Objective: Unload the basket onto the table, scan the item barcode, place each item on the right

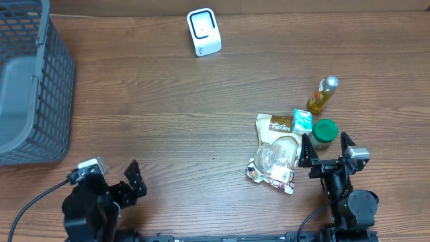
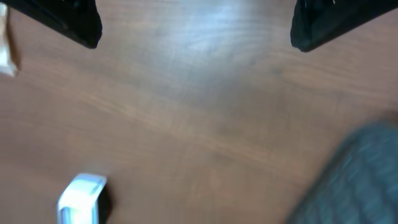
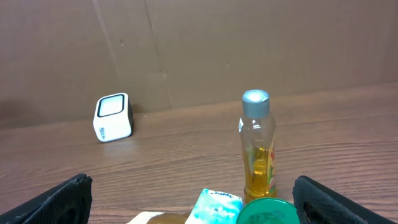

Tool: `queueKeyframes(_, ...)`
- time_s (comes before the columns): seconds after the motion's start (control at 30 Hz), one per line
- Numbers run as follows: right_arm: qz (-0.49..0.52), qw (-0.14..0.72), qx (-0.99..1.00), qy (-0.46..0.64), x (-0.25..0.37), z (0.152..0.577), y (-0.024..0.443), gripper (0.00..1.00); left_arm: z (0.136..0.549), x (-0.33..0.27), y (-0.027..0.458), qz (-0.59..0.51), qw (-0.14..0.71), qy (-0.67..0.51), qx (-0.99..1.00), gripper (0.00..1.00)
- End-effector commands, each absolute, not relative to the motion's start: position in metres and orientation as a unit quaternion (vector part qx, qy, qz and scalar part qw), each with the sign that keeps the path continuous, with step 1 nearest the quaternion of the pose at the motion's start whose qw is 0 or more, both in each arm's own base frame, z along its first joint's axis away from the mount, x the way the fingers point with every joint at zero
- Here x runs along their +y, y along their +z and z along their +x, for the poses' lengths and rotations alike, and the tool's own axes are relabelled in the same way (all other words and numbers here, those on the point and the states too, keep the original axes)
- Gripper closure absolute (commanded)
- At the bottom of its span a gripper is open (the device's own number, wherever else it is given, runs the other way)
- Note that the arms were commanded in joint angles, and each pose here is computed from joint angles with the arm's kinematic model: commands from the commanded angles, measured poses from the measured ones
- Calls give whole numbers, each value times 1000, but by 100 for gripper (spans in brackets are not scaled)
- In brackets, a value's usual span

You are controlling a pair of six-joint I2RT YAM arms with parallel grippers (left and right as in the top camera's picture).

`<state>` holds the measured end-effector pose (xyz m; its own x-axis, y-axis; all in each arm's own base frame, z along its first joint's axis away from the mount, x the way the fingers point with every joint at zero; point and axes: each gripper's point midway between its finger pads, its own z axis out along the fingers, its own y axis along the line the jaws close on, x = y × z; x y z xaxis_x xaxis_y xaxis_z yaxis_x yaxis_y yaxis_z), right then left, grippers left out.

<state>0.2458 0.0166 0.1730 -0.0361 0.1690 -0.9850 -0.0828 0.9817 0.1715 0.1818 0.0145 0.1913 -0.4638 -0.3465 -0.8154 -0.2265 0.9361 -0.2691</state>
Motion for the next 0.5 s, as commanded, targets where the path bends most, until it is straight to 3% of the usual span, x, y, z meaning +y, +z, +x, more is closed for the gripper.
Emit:
queueKeyframes(0.0, 34, 694, 714, 89, 15, 246, 170, 0, 191, 13, 217, -150, 557, -67, 814, 0)
queueKeyframes(0.27, 34, 694, 714, 89, 15, 246, 170, 0, 196, 7, 339, -92, 775, -93, 618, 0)
queueKeyframes(0.47, 34, 694, 714, 89, 15, 246, 170, 0, 180, 4, 373, -71, 850, -101, 513, 0)
